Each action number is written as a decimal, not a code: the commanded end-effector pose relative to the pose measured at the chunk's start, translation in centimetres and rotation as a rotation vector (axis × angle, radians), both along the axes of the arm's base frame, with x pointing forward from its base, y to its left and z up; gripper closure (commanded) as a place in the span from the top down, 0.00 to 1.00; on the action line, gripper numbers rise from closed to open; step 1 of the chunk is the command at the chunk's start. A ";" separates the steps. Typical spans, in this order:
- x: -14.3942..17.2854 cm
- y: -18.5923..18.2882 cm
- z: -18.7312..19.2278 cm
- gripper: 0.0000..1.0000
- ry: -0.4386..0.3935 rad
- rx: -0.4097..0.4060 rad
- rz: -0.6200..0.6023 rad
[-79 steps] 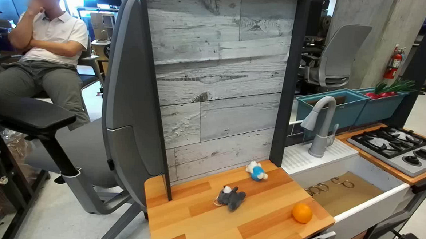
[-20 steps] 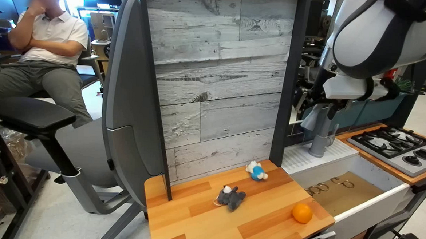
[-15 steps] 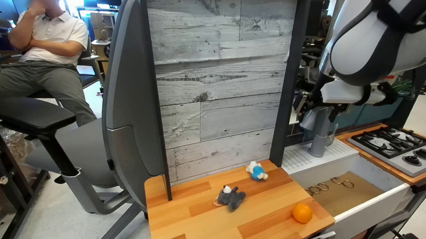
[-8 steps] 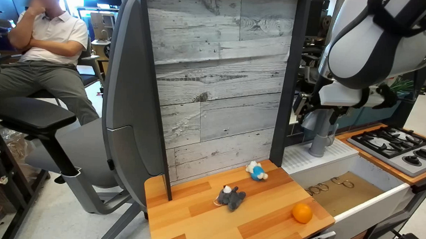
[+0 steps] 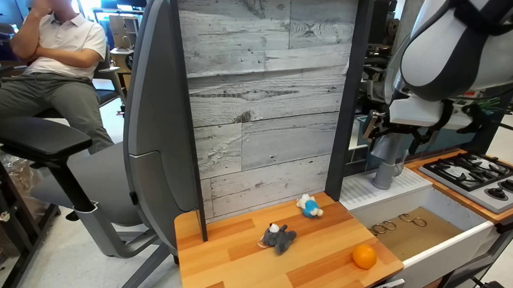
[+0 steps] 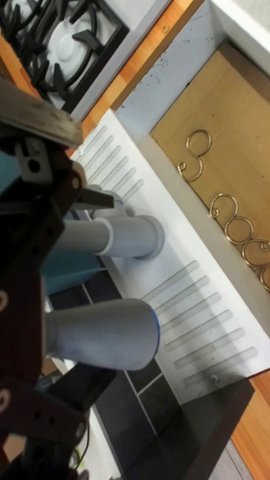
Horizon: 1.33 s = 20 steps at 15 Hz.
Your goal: Move the faucet spout to the right
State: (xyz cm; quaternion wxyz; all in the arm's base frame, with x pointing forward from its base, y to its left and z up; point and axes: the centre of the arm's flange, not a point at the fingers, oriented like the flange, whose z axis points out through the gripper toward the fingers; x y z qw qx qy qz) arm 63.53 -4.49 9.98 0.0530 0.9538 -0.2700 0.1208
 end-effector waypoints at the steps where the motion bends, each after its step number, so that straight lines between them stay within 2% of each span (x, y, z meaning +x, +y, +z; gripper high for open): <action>1: -2.8 -7.2 0.4 1.00 0.127 0.026 -0.143; 5: -5.4 -12.8 1.0 1.00 0.248 0.103 -0.263; 9: -5.8 -16.2 1.7 1.00 0.301 0.160 -0.299; 11: -6.7 -16.8 1.1 1.00 0.425 0.190 -0.255; 13: -7.8 -16.8 0.8 1.00 0.538 0.218 -0.203; 16: -8.6 -14.2 0.8 1.00 0.679 0.212 -0.100; 18: -8.6 -12.2 0.9 1.00 0.757 0.154 -0.028; 20: -8.3 -10.1 1.1 1.00 0.794 0.070 0.042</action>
